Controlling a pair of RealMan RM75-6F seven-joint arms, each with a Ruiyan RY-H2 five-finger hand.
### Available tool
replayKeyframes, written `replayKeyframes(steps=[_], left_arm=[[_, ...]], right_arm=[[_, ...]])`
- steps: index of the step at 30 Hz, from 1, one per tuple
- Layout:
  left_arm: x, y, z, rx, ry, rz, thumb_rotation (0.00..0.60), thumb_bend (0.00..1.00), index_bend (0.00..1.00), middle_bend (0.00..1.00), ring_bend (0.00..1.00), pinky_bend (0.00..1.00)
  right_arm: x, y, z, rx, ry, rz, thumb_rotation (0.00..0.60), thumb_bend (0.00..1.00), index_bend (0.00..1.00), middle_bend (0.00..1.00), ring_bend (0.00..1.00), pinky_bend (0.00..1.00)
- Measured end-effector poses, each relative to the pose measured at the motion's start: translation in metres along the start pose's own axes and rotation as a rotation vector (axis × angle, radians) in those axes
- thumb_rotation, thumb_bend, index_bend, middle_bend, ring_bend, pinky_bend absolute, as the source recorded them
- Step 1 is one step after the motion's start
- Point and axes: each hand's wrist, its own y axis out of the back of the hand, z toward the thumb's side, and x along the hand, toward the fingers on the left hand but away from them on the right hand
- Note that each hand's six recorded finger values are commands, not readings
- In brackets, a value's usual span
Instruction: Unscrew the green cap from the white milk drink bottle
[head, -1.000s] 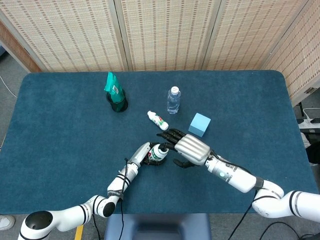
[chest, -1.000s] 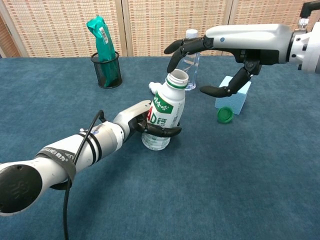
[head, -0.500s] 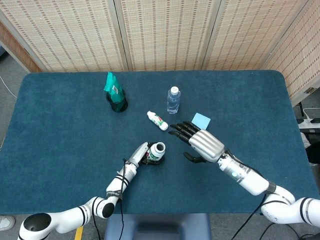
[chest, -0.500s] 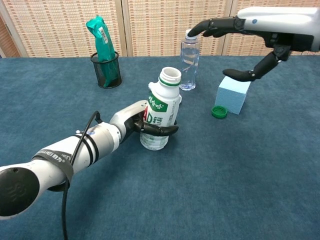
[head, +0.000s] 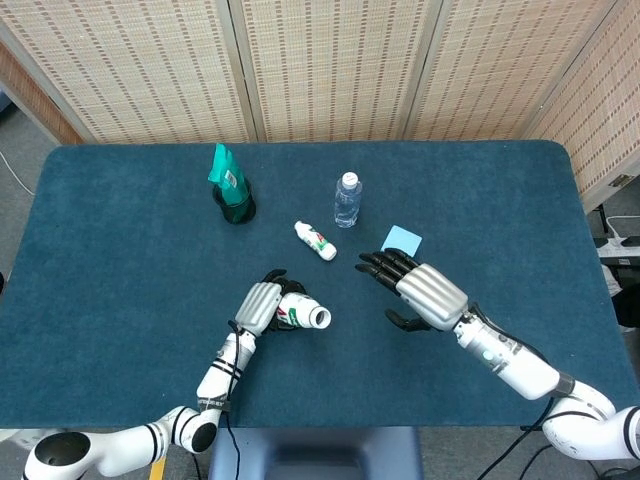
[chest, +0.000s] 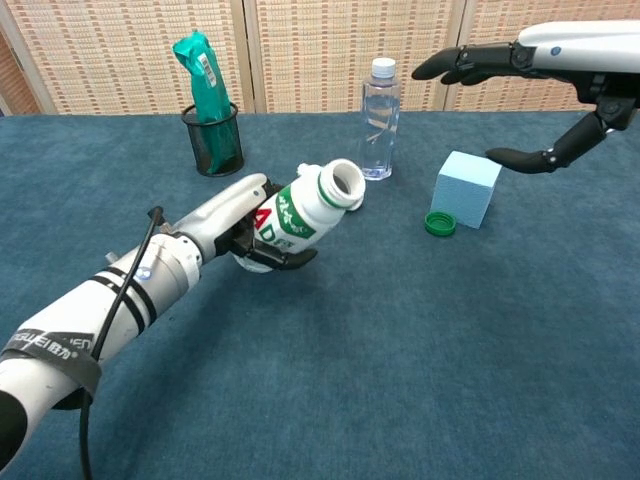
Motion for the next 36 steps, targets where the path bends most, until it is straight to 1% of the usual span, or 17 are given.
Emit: replayKeyframes(steps=[1, 2, 3, 4, 5, 6, 7, 8, 9, 11, 13, 16, 23, 31, 36], left_arm=[[-0.002, -0.001, -0.002, 0.047, 0.000, -0.005, 0.600, 0.90, 0.58, 0.71, 0.36, 0.15], [-0.003, -0.002, -0.003, 0.085, -0.001, -0.009, 0.600, 0.88, 0.51, 0.63, 0.32, 0.15], [-0.004, -0.004, -0.005, 0.127, -0.001, -0.014, 0.600, 0.84, 0.41, 0.54, 0.27, 0.15], [-0.006, -0.005, -0.007, 0.170, 0.000, -0.019, 0.600, 0.81, 0.33, 0.48, 0.23, 0.15], [-0.007, -0.007, -0.010, 0.227, 0.000, -0.025, 0.600, 0.80, 0.31, 0.46, 0.22, 0.15], [-0.008, -0.009, -0.012, 0.268, 0.001, -0.030, 0.600, 0.77, 0.24, 0.40, 0.18, 0.15], [-0.009, -0.011, -0.014, 0.319, 0.001, -0.036, 0.600, 0.72, 0.16, 0.32, 0.13, 0.15], [-0.010, -0.012, -0.016, 0.354, 0.002, -0.040, 0.600, 0.65, 0.06, 0.21, 0.06, 0.15], [-0.011, -0.014, -0.018, 0.401, 0.004, -0.043, 0.600, 0.58, 0.00, 0.10, 0.01, 0.14], [-0.011, -0.016, -0.021, 0.468, 0.011, -0.044, 0.600, 0.53, 0.00, 0.01, 0.00, 0.13], [-0.011, -0.018, -0.022, 0.535, 0.019, -0.041, 0.600, 0.49, 0.00, 0.00, 0.00, 0.12], [-0.011, -0.018, -0.021, 0.582, 0.022, -0.019, 0.600, 0.44, 0.00, 0.00, 0.00, 0.11], [-0.010, -0.014, -0.016, 0.579, 0.003, -0.004, 0.600, 0.36, 0.00, 0.00, 0.00, 0.07], [-0.005, 0.002, -0.003, 0.652, -0.037, 0.038, 0.600, 0.33, 0.00, 0.00, 0.00, 0.04], [-0.005, 0.009, 0.002, 0.641, -0.042, 0.047, 0.600, 0.33, 0.00, 0.00, 0.00, 0.04]], right_arm=[[0.002, 0.001, 0.000, 0.001, -0.001, 0.000, 0.600, 0.39, 0.03, 0.00, 0.00, 0.00], [0.003, 0.001, 0.000, 0.002, -0.002, 0.001, 0.600, 0.39, 0.03, 0.00, 0.00, 0.00], [0.004, 0.002, 0.000, 0.003, -0.003, 0.001, 0.600, 0.39, 0.03, 0.00, 0.00, 0.00], [0.006, 0.002, 0.000, 0.005, -0.004, 0.002, 0.600, 0.39, 0.03, 0.00, 0.00, 0.00], [0.007, 0.002, 0.000, 0.007, -0.005, 0.003, 0.600, 0.39, 0.03, 0.00, 0.00, 0.00], [0.008, 0.002, 0.000, 0.007, -0.006, 0.004, 0.600, 0.39, 0.03, 0.00, 0.00, 0.00], [0.008, 0.002, 0.000, 0.007, -0.006, 0.004, 0.600, 0.39, 0.02, 0.00, 0.00, 0.00], [0.008, 0.002, -0.001, 0.008, -0.007, 0.005, 0.600, 0.39, 0.02, 0.00, 0.00, 0.00], [0.010, 0.002, -0.002, 0.010, -0.010, 0.006, 0.600, 0.39, 0.02, 0.00, 0.00, 0.00], [0.013, 0.002, -0.005, 0.013, -0.019, 0.012, 0.600, 0.39, 0.02, 0.00, 0.00, 0.00], [0.015, 0.002, -0.007, 0.010, -0.027, 0.016, 0.600, 0.39, 0.01, 0.00, 0.00, 0.00], [0.017, 0.000, -0.012, 0.011, -0.037, 0.026, 0.600, 0.39, 0.00, 0.00, 0.00, 0.00], [0.025, -0.001, -0.016, 0.032, -0.050, 0.029, 0.600, 0.39, 0.00, 0.00, 0.00, 0.00], [0.037, 0.001, -0.017, 0.040, -0.060, 0.024, 0.600, 0.39, 0.00, 0.00, 0.00, 0.00], [0.044, 0.004, -0.020, 0.041, -0.068, 0.016, 0.600, 0.39, 0.00, 0.00, 0.00, 0.00]])
